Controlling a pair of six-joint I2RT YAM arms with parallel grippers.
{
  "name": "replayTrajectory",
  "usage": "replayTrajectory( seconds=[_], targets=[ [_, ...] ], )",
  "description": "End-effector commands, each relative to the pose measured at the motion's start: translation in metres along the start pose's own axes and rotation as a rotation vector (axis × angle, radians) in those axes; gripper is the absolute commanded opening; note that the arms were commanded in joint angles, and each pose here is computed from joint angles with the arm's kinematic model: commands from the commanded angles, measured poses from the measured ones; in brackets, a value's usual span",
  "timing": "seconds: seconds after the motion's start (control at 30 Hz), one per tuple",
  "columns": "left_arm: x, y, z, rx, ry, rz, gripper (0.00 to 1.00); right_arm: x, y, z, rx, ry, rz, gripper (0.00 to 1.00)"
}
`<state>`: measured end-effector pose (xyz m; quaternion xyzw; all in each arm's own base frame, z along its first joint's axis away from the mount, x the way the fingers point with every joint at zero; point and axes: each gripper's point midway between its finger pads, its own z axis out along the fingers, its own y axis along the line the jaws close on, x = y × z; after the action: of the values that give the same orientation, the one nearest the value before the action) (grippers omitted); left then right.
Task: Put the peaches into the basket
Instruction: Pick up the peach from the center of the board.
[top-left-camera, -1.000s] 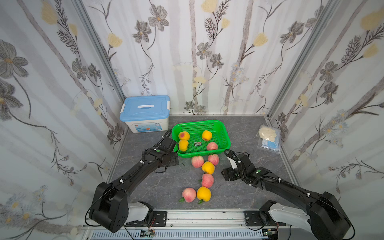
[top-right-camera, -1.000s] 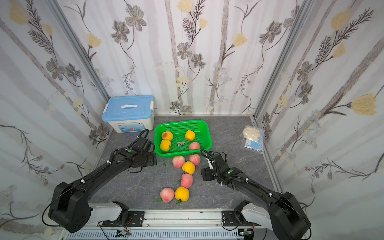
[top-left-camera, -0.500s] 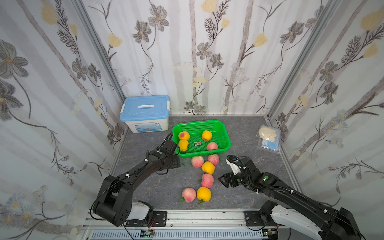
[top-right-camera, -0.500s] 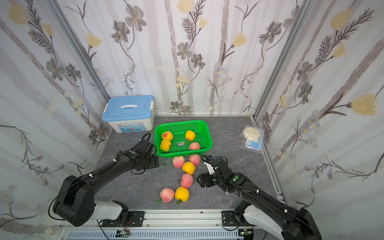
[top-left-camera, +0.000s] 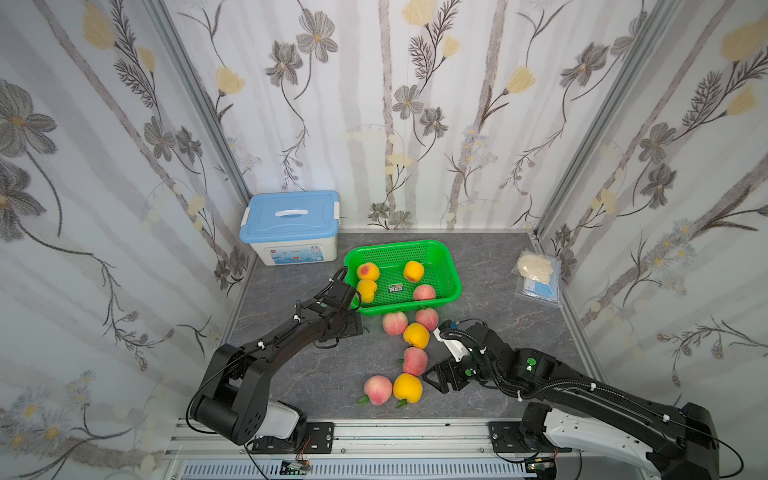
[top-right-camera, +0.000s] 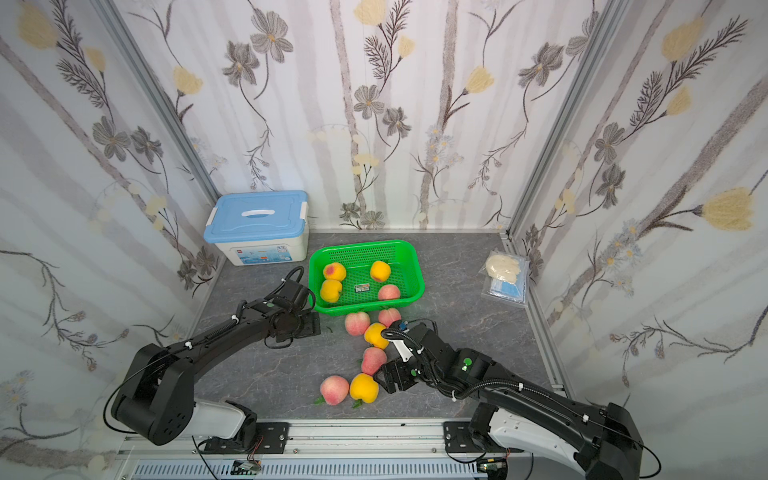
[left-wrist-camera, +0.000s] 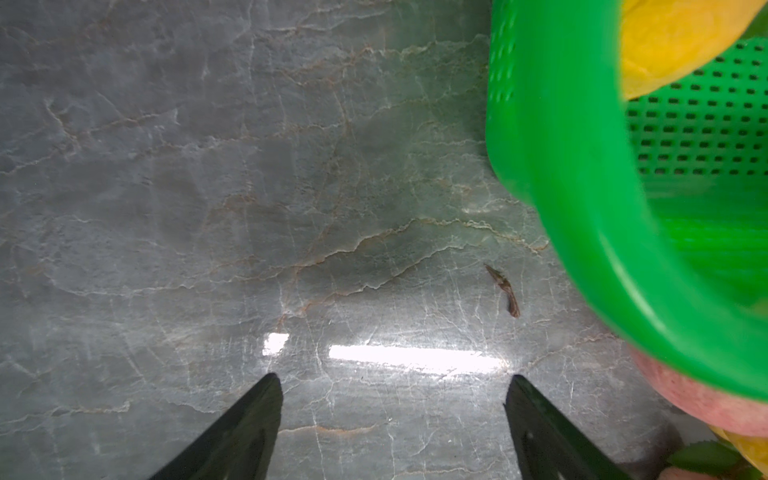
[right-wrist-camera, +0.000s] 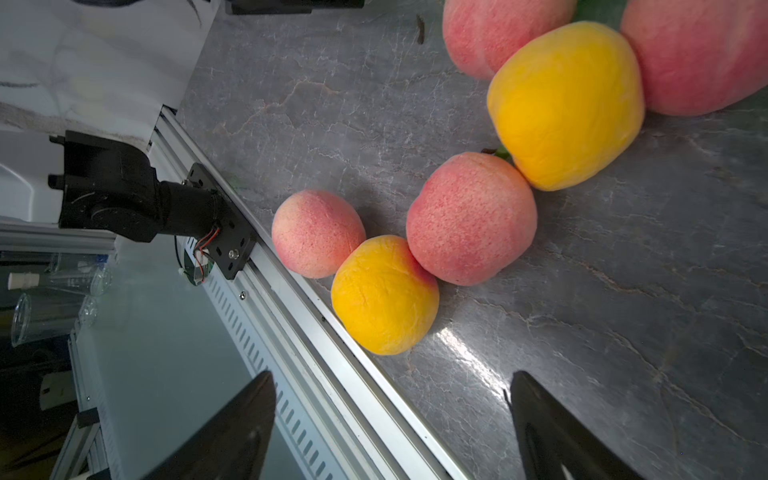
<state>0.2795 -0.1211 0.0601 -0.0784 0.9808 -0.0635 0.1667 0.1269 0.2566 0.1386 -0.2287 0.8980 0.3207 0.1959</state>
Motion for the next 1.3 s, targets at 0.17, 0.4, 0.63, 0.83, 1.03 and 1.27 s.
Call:
replayTrajectory(
  seconds=[0.17, 0.4, 0.63, 0.83, 1.03, 1.27],
  targets=[
    [0.000, -0.002, 0.003, 0.002, 0.013, 0.000, 0.87, -0.011, 0.029, 0.022, 0.081, 0.009, -0.139, 0.89],
    [0.001, -0.001, 0.005, -0.004, 0.021, 0.004, 0.87, -0.012, 0.068, 0.041, 0.044, 0.064, -0.256, 0.89],
    [-0.002, -0.001, 0.001, -0.006, 0.010, 0.003, 0.87, -0.012, 0.092, 0.057, 0.047, 0.079, -0.330, 0.89],
    [-0.003, -0.001, 0.000, -0.009, 0.011, 0.007, 0.87, -0.011, 0.103, 0.067, 0.060, 0.085, -0.369, 0.90],
    [-0.002, 0.001, 0.000, -0.017, 0.011, 0.006, 0.87, -0.011, 0.104, 0.077, 0.094, 0.084, -0.387, 0.90],
    [-0.002, 0.002, 0.001, -0.024, 0.011, 0.008, 0.87, -0.016, 0.095, 0.091, 0.178, 0.067, -0.404, 0.89]
  ],
)
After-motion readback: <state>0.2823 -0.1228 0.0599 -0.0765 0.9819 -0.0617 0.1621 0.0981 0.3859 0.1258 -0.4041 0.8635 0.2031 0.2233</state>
